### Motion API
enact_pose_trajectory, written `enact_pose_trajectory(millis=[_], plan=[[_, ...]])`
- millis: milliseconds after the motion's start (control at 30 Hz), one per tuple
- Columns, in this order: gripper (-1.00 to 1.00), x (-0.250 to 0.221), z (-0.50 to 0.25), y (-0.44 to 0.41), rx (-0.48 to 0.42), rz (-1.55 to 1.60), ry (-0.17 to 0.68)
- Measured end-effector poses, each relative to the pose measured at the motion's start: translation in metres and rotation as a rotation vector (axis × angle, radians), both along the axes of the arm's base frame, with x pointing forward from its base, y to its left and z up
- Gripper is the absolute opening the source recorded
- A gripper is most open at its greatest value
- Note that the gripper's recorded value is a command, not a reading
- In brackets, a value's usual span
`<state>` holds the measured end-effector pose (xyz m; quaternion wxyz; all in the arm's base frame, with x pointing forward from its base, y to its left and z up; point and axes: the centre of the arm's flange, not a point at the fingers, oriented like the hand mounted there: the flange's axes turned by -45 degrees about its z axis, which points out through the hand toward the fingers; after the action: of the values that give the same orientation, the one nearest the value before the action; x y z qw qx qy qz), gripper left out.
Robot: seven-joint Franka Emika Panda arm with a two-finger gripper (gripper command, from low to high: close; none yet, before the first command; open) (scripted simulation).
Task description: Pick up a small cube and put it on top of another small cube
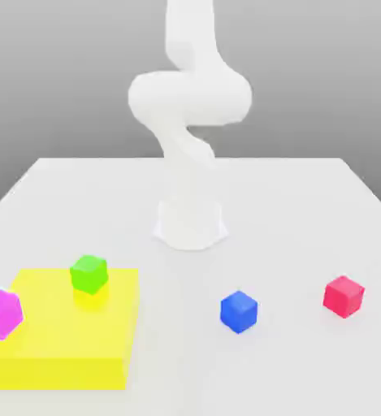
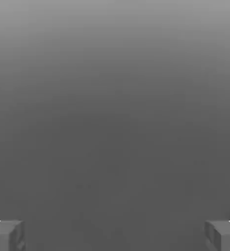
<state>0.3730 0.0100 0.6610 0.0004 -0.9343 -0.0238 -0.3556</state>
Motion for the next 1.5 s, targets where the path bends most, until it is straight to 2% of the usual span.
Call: enact_pose_trajectory(millis=[133, 300, 433, 567, 633, 833, 867, 1100, 1367, 1500], plan=[[0.0, 0.033, -0.099, 0.021, -0.053, 0.11, 0.138], [0.0, 0.038, -0.225, 0.048, -0.117, 0.256, 0.307], [0.0, 0.013, -0.326, 0.065, -0.171, 0.389, 0.453], [0.0, -0.041, -0.428, 0.076, -0.229, 0.545, 0.618], [0.0, -0.062, -0.472, 0.08, -0.25, 0.605, 0.674], [0.0, -0.071, -0.526, 0.079, -0.254, 0.62, 0.694], [-1.0, -0.071, -0.533, 0.078, -0.254, 0.62, 0.694], [-1.0, -0.072, -0.534, 0.078, -0.254, 0.62, 0.695], [-1.0, -0.071, -0.479, 0.079, -0.255, 0.62, 0.695], [-1.0, -0.029, -0.455, 0.03, -0.194, 0.476, 0.707]])
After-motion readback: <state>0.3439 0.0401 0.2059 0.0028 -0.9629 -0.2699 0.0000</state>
